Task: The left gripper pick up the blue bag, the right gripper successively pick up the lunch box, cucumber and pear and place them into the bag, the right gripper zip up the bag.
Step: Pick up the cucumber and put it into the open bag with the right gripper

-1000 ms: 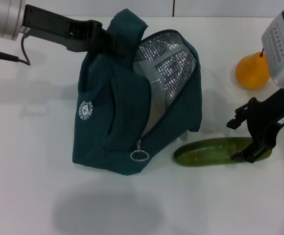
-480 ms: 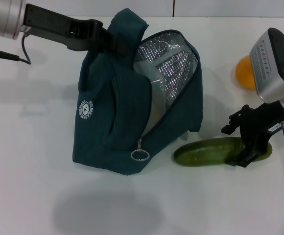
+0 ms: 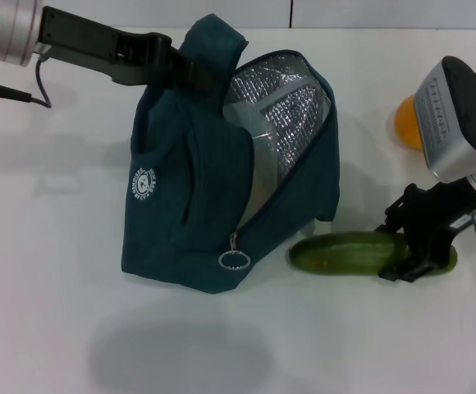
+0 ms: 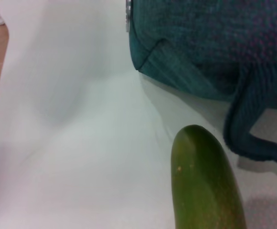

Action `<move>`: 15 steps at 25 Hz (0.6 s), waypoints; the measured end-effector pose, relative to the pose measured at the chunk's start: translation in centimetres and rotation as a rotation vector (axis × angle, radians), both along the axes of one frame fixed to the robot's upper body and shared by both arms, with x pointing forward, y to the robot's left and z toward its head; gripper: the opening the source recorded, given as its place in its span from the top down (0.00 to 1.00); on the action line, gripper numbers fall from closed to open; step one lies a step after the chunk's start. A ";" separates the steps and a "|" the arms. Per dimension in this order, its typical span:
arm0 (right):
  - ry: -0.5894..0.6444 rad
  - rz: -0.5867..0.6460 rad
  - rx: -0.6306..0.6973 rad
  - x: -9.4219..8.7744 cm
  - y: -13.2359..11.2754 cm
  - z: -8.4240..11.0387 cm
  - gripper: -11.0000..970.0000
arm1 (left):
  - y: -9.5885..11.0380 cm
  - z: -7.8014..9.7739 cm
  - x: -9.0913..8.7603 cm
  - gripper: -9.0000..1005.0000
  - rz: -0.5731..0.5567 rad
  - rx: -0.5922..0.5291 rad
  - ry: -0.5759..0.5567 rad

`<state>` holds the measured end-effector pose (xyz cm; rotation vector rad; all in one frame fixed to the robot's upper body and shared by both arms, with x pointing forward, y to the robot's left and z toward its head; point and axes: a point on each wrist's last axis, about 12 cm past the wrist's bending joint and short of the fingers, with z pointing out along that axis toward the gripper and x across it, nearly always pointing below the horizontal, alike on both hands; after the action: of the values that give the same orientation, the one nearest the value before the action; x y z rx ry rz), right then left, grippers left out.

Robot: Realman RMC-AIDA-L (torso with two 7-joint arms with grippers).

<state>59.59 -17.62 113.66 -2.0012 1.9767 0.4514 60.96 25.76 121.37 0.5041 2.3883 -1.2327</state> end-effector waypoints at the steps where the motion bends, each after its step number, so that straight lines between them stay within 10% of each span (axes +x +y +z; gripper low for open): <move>1: 0.006 0.003 -0.001 -0.1 -0.1 0.1 0.41 | 0.0 0.0 0.0 0.95 0.000 0.000 0.000; 15: 0.255 0.111 0.404 -2.5 -3.4 7.4 0.41 | 0.0 -0.1 -0.1 0.95 0.003 -0.004 0.004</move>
<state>57.06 -21.06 121.08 -1.8680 1.7318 1.0852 60.91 25.77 121.29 0.4966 2.3888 -1.2383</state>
